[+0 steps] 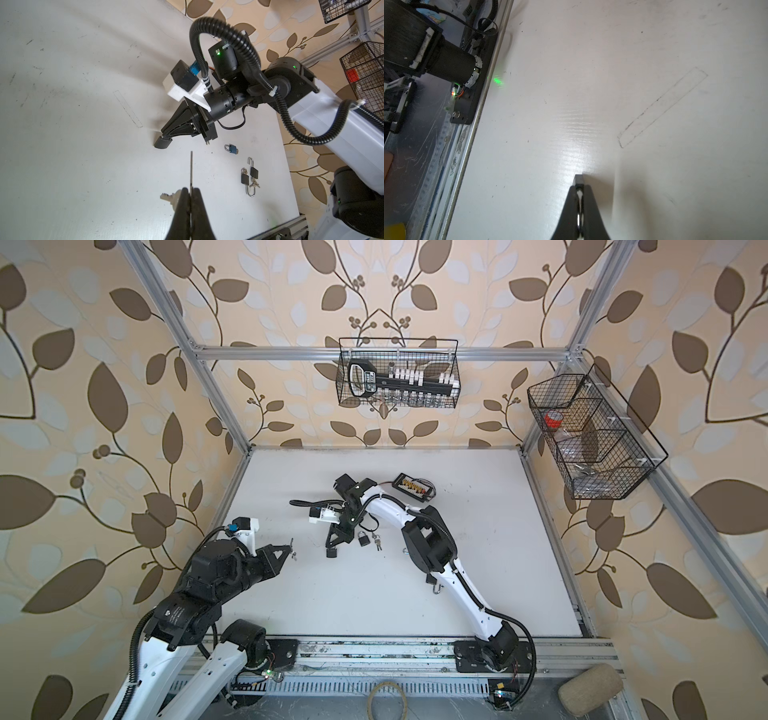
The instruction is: Lock with the key
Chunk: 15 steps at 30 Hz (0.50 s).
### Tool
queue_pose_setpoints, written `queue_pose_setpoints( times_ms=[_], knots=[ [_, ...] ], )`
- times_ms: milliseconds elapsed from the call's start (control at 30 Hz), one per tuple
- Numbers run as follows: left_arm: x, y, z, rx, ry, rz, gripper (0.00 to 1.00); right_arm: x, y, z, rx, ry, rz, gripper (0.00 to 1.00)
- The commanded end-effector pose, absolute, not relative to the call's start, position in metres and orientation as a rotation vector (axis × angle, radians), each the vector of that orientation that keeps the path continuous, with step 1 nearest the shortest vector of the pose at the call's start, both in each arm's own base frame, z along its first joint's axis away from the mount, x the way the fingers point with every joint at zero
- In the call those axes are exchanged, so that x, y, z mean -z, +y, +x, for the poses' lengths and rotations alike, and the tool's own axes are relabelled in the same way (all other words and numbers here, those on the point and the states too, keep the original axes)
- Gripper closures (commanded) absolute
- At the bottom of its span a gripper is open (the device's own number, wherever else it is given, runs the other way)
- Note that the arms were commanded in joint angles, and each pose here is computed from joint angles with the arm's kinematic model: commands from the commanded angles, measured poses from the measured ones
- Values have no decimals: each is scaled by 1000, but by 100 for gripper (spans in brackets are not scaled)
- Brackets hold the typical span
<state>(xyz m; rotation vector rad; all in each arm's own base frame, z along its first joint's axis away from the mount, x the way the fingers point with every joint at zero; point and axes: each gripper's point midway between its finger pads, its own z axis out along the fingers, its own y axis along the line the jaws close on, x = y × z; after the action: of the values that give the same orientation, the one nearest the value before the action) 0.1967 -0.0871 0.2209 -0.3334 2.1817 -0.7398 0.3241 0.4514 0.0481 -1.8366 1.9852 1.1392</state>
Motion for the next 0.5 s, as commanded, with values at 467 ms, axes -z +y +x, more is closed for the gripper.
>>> queue_pose_setpoints(
  times_ms=[467],
  knots=[
    [-211,-124,220,936,2185,-214,100,-172,384,420,-1131,1941,-1022,50]
  ],
)
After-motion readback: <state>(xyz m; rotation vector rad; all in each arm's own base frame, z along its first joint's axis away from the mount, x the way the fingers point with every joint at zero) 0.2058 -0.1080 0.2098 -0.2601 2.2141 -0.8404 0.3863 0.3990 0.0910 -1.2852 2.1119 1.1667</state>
